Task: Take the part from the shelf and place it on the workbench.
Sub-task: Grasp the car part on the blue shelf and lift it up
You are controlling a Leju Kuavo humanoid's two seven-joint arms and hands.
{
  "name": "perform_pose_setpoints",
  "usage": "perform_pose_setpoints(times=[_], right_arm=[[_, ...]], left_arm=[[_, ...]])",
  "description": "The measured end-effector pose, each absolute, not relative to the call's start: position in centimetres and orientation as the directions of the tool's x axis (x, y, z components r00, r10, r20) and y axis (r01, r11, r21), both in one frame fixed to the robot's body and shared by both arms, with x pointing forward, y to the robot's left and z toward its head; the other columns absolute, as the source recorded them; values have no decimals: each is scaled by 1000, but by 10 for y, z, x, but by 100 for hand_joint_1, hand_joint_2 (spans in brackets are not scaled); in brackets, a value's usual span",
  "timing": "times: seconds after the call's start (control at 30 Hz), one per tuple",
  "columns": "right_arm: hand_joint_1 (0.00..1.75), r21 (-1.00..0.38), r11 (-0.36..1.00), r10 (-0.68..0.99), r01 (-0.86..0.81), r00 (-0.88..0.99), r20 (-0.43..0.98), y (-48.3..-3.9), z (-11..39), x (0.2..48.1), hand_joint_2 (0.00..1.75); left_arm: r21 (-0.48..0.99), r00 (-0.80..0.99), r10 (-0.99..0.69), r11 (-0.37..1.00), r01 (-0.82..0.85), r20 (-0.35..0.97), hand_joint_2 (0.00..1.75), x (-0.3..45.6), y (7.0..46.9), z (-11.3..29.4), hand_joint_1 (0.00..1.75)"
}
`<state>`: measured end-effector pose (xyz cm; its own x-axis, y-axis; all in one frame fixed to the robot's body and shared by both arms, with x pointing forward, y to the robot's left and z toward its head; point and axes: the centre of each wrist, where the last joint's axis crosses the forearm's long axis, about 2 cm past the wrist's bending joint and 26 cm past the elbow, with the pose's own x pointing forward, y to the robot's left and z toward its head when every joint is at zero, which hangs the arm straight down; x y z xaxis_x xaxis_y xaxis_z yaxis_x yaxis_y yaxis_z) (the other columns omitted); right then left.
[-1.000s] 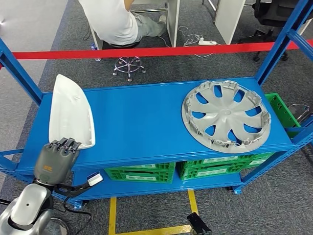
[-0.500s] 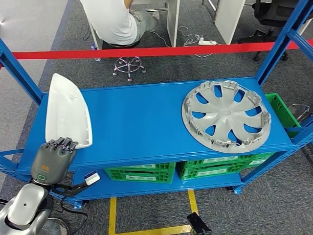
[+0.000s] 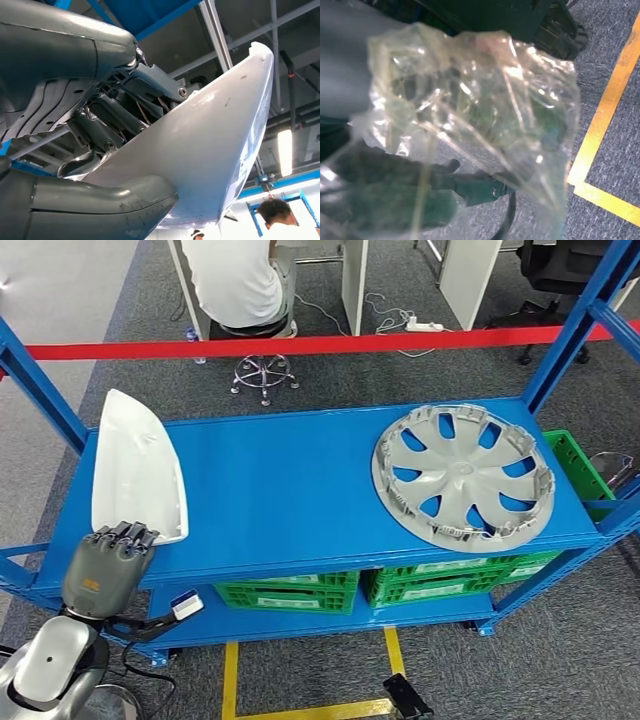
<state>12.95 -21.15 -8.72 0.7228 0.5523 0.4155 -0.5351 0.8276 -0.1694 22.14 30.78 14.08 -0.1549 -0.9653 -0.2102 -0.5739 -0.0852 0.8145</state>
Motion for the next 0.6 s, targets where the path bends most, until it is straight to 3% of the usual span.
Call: perform_pose_setpoints(times=[0.6], right_arm=[[0, -169, 830, 549, -531, 725, 415, -212, -89, 125, 0]], left_arm=[[827, -155, -965, -94, -554, -213, 175, 220, 306, 139, 175]])
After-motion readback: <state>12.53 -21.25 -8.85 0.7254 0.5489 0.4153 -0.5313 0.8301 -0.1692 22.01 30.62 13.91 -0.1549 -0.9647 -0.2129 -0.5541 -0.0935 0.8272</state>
